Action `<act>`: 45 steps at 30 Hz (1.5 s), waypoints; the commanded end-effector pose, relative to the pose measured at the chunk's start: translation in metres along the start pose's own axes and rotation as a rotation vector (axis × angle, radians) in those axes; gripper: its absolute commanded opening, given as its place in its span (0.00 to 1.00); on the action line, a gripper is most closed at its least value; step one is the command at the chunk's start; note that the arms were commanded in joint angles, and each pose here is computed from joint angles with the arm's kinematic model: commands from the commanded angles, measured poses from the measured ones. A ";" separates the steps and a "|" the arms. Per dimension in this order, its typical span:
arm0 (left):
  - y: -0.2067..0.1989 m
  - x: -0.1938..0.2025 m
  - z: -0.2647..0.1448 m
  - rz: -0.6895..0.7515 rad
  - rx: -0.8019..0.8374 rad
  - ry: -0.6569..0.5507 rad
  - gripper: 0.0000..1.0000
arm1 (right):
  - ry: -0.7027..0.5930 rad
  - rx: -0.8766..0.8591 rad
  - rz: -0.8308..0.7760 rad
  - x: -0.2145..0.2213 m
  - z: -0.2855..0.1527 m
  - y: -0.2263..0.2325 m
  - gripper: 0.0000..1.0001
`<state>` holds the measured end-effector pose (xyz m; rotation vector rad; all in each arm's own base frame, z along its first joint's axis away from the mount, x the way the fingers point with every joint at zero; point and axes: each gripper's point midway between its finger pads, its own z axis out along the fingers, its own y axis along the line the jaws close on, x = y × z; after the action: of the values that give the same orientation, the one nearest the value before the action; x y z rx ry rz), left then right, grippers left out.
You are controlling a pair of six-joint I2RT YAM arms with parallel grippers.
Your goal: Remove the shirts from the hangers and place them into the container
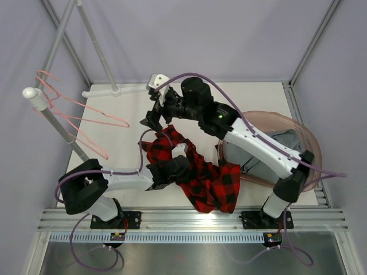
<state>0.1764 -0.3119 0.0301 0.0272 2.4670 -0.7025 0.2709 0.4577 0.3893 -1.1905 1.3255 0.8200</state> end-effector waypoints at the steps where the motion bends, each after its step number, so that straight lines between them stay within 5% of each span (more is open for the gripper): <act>1: -0.027 -0.030 -0.017 0.072 0.010 -0.062 0.00 | -0.024 0.289 0.008 -0.042 -0.074 -0.037 0.99; 6: -0.079 -0.094 -0.059 0.186 0.059 -0.182 0.00 | 0.052 0.749 0.185 -0.046 -0.209 -0.081 1.00; 10: -0.131 -0.161 -0.104 0.302 0.103 -0.326 0.00 | 0.031 0.940 0.339 -0.045 -0.306 -0.064 1.00; 15: -0.196 -0.250 -0.162 0.471 0.138 -0.548 0.00 | -0.081 0.972 0.484 -0.034 -0.405 -0.015 0.99; 21: -0.304 -0.318 -0.232 0.644 0.403 -0.789 0.00 | 0.034 0.965 0.537 0.019 -0.439 0.019 0.99; 23: -0.337 -0.323 -0.251 0.699 0.534 -0.835 0.00 | 0.075 0.994 0.544 0.036 -0.444 0.021 1.00; 28: -0.396 -0.298 -0.284 0.855 0.904 -0.886 0.00 | -0.055 0.917 0.591 0.030 -0.455 0.039 1.00; 35: -0.437 -0.261 -0.336 0.917 1.351 -0.872 0.00 | 0.009 0.929 0.603 0.055 -0.446 0.040 0.99; 42: -0.420 -0.250 -0.409 0.878 1.742 -0.803 0.00 | -0.007 0.942 0.619 0.064 -0.447 0.041 0.99; 45: -0.420 -0.248 -0.419 0.888 1.784 -0.802 0.00 | -0.016 0.962 0.611 0.064 -0.453 0.040 0.99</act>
<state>0.1443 -0.4919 0.5972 1.0675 0.6922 -1.5990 0.1168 0.0343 0.3753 -0.0739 1.8319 0.4610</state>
